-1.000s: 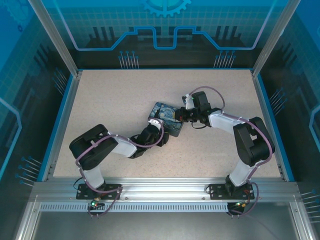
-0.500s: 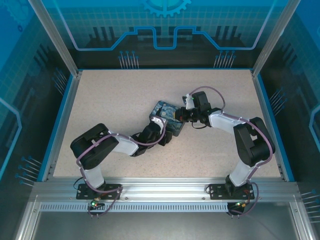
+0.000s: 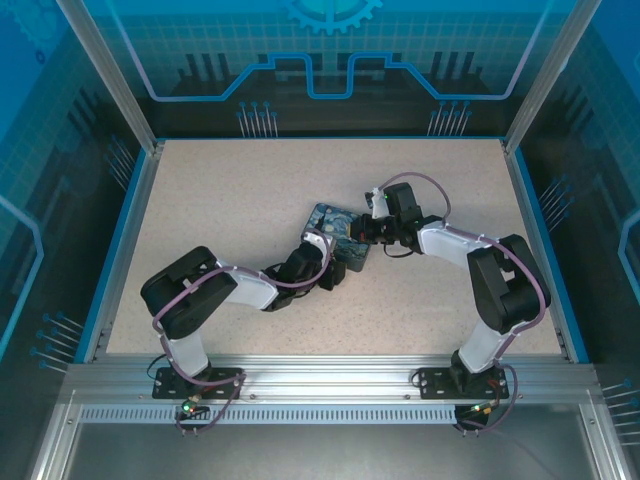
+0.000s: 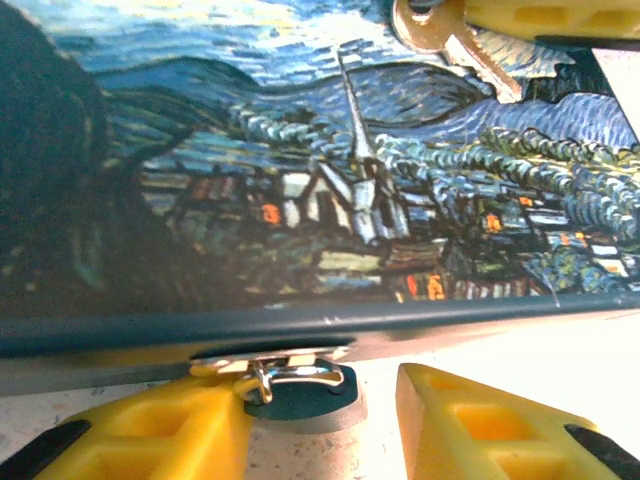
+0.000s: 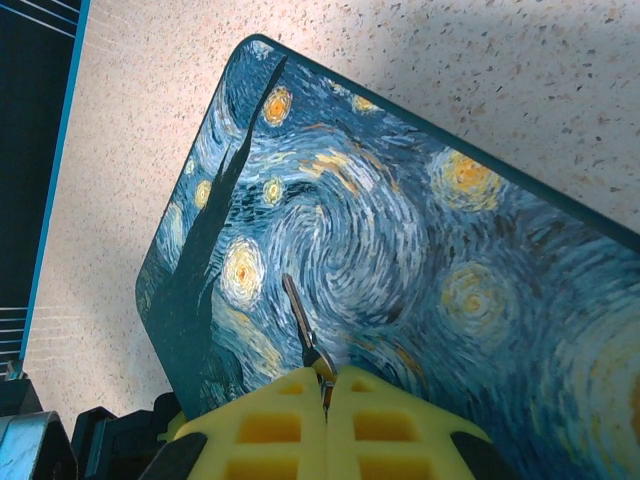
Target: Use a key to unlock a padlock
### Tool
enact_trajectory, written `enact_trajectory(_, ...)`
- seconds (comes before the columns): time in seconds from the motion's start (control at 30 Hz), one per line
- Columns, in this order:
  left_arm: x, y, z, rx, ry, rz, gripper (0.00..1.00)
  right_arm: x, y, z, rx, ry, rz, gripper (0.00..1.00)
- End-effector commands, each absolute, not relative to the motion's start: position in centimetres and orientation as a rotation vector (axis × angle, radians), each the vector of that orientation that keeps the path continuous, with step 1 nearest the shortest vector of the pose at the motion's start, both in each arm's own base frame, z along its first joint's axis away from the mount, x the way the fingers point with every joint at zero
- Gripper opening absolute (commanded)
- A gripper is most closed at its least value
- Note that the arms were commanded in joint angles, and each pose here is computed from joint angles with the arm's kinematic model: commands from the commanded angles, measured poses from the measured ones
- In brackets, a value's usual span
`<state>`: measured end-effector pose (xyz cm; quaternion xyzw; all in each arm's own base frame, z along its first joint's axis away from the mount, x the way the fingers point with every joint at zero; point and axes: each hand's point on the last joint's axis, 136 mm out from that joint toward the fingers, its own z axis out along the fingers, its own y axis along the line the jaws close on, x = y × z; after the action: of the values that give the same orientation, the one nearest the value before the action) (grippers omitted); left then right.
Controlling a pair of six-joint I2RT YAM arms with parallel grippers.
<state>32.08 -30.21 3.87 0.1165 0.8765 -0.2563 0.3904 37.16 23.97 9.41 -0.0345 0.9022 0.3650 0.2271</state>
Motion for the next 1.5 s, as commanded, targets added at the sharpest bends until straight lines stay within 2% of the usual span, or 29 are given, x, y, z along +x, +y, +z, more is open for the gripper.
enact_trajectory(0.0,33.2,-31.4,6.2,0.264,2.165,-0.7,0.39,36.3,23.5,9.0,-0.091,2.516,0.999,0.0)
enact_trajectory(0.17,33.5,-31.5,6.2,0.261,2.167,-0.688,0.3,36.2,23.5,9.3,-0.094,2.509,1.002,0.0)
enact_trajectory(0.5,33.5,-31.1,6.6,0.212,2.176,-0.697,0.28,36.3,23.1,11.0,-0.11,2.453,0.984,0.0)
enact_trajectory(0.7,33.5,-31.2,7.9,0.121,2.225,-0.728,0.24,35.4,21.8,14.5,-0.194,2.337,0.91,0.0)
enact_trajectory(0.97,32.7,-31.9,10.1,-0.042,2.367,-0.842,0.15,29.1,17.9,13.3,-0.309,2.327,0.734,0.0)
enact_trajectory(1.13,32.2,-32.2,11.5,-0.157,2.393,-0.96,0.13,26.1,18.1,12.4,-0.399,2.304,0.741,0.0)
enact_trajectory(1.47,32.4,-32.1,13.4,-0.309,2.414,-1.166,0.1,24.9,20.5,10.4,-0.613,2.281,0.688,0.0)
